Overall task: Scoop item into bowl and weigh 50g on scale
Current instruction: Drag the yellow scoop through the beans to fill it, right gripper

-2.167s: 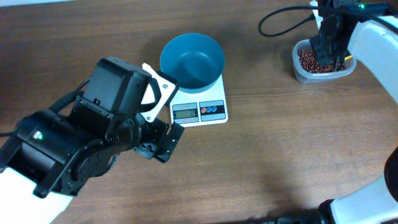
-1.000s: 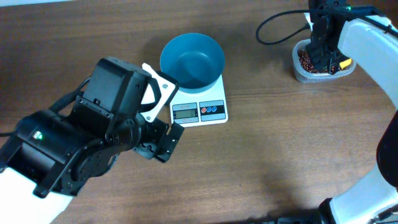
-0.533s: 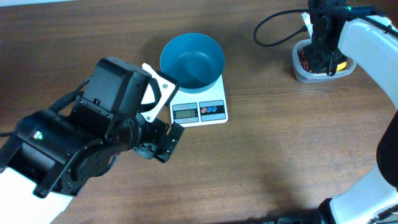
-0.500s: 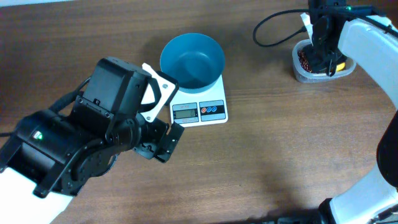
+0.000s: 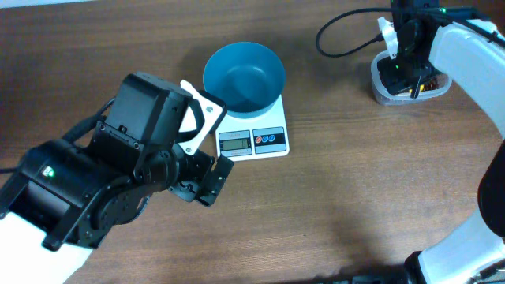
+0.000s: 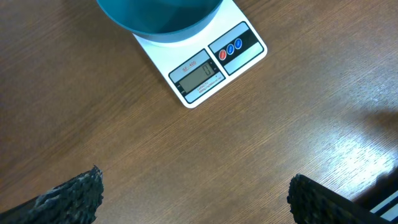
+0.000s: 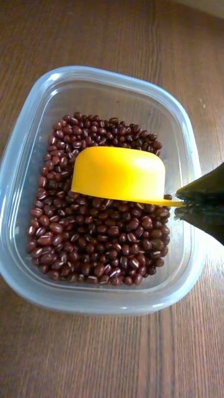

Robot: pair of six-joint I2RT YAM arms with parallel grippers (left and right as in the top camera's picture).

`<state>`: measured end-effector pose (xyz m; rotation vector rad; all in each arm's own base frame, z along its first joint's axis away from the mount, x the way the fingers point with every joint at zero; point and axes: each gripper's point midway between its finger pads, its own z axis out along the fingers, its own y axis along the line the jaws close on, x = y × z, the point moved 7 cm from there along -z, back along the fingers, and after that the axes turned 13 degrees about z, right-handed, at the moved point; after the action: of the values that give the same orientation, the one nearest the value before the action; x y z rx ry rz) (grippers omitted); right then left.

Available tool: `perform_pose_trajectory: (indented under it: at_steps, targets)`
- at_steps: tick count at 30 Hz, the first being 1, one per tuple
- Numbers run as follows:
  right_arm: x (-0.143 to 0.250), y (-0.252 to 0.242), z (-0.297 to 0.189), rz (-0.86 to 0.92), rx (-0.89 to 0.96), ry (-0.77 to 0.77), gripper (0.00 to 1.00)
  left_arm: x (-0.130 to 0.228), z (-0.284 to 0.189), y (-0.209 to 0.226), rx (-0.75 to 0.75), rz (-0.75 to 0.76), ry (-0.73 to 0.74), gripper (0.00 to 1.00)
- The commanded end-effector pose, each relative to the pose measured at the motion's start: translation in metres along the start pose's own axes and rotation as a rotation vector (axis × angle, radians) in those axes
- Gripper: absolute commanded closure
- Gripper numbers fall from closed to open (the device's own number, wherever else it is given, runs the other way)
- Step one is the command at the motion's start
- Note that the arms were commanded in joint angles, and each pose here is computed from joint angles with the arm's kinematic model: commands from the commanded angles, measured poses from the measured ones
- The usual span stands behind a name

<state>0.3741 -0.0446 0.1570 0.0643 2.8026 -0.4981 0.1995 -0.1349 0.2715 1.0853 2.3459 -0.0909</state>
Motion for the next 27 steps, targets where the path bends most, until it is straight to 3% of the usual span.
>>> perform_pose_trajectory:
  at_steps: [1,10,15,27]
  targets:
    - [-0.006,0.004,-0.002,0.050,-0.071,-0.011,0.96,-0.005,-0.006,0.003,-0.016,0.003,-0.022,0.01]
    - [-0.004,0.012,-0.013,0.089,-0.186,0.034,0.96,-0.005,-0.006,0.003,-0.016,0.003,-0.022,0.01]
    - [-0.003,0.021,-0.015,0.193,-0.312,0.057,0.96,-0.005,-0.006,0.004,-0.016,0.003,-0.023,0.01]
    - [-0.001,-0.018,-0.009,0.473,-0.656,0.094,0.96,-0.005,-0.006,0.003,-0.016,0.003,-0.022,0.01]
